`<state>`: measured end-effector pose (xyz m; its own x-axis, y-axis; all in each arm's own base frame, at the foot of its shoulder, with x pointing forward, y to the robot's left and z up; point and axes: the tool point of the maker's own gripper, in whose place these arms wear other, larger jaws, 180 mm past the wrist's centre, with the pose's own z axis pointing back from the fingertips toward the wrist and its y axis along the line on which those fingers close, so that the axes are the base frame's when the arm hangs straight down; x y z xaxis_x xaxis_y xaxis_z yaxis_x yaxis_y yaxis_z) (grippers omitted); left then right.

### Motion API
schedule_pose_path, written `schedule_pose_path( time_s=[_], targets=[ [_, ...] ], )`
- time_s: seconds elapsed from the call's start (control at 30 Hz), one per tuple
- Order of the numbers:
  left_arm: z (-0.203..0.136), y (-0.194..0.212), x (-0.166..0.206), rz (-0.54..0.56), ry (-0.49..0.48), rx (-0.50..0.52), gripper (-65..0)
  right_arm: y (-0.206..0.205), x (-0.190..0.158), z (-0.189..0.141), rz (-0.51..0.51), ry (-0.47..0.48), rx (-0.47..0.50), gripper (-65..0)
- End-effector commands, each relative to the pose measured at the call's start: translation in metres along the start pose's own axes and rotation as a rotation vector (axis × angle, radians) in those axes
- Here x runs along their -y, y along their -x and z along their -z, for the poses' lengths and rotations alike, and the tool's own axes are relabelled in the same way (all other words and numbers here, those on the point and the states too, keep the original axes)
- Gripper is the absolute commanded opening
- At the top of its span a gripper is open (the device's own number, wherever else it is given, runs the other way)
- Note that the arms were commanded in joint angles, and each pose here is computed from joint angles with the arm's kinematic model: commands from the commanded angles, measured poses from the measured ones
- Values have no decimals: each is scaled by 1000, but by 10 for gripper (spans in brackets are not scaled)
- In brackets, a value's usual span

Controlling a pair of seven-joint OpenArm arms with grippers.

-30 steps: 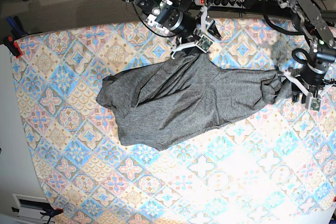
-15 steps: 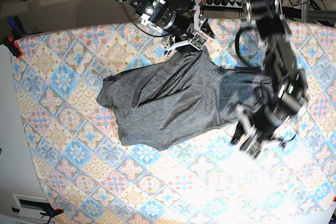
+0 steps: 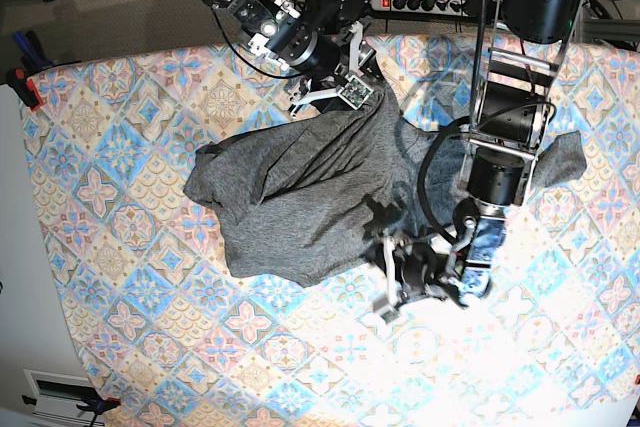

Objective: Layout the t-shirt on the table in an organized manner, then fold the t-shirt properly
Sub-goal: 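Regrasp the shirt edge with the right gripper and spread it flat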

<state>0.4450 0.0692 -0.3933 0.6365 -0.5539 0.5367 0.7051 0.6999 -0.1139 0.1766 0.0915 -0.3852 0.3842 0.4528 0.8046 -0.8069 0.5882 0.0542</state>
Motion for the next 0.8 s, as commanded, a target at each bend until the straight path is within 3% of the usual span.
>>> schedule_pose_path(
  time_s=[0.0, 0.23, 0.43, 0.5, 0.6, 0.77],
  targets=[
    [-5, -28, -1, 19, 2, 56, -369, -16, 2, -1, -1, 5, 56, -357],
    [34, -1, 12, -141, 66, 119, -369, -16, 2, -1, -1, 5, 56, -357],
    [37, 21, -5, -207, 6, 113, -380, -16, 2, -1, -1, 5, 56, -357],
    [40, 42, -4, -172, -4, 46, -444, -16, 2, -1, -1, 5, 56, -357],
    [47, 74, 2, -152, -4, -26, -649, -16, 2, -2, -1, 5, 58, -357],
    [46, 121, -1, -230, -15, -68, -650, -26, 8, -6, -1, 21, 85, -357]
  ],
)
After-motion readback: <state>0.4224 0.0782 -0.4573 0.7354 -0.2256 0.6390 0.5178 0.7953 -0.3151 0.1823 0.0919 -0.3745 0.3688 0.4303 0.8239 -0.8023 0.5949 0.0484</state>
